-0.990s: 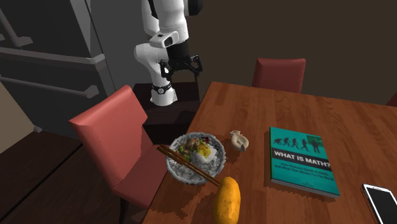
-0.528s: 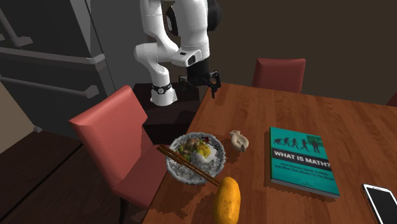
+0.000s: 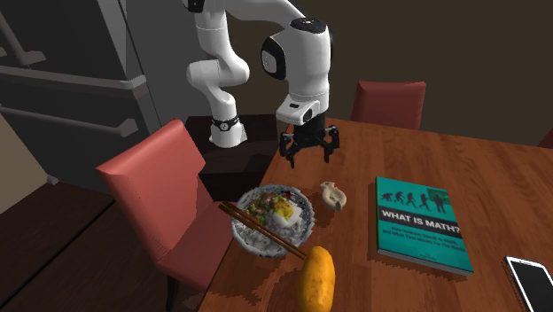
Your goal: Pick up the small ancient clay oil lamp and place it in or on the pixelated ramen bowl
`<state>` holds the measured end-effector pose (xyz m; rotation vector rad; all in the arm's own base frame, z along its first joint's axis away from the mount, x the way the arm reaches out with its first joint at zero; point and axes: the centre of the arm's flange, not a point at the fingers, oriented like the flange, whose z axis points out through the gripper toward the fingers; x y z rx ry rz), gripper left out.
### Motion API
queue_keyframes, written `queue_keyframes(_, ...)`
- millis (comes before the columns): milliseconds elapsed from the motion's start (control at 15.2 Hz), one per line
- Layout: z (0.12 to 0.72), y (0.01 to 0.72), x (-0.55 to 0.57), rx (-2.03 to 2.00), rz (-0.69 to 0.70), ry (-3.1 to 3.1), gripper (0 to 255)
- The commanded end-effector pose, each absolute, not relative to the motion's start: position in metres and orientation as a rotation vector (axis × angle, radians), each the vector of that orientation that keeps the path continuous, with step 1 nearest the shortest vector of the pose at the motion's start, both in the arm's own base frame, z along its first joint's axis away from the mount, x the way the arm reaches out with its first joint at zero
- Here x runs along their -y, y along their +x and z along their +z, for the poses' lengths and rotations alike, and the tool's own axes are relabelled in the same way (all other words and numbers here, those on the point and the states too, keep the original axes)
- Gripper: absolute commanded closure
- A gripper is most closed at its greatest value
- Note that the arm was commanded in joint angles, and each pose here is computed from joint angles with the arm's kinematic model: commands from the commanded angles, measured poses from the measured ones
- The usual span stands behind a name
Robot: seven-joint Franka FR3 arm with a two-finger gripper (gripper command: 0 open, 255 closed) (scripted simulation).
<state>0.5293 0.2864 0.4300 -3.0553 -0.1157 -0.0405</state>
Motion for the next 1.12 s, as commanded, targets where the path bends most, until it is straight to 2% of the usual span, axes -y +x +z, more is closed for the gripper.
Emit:
queue_keyframes(0,0.417,0.545,-0.309,0.124,-0.042,-3.060,0)
queue_keyframes(330,0.390,0.575,-0.352,0.143,-0.044,-3.071,0)
queue_keyframes(792,0.350,0.576,-0.355,0.143,-0.044,-3.071,0)
queue_keyframes(1056,0.350,0.576,-0.355,0.143,-0.044,-3.071,0)
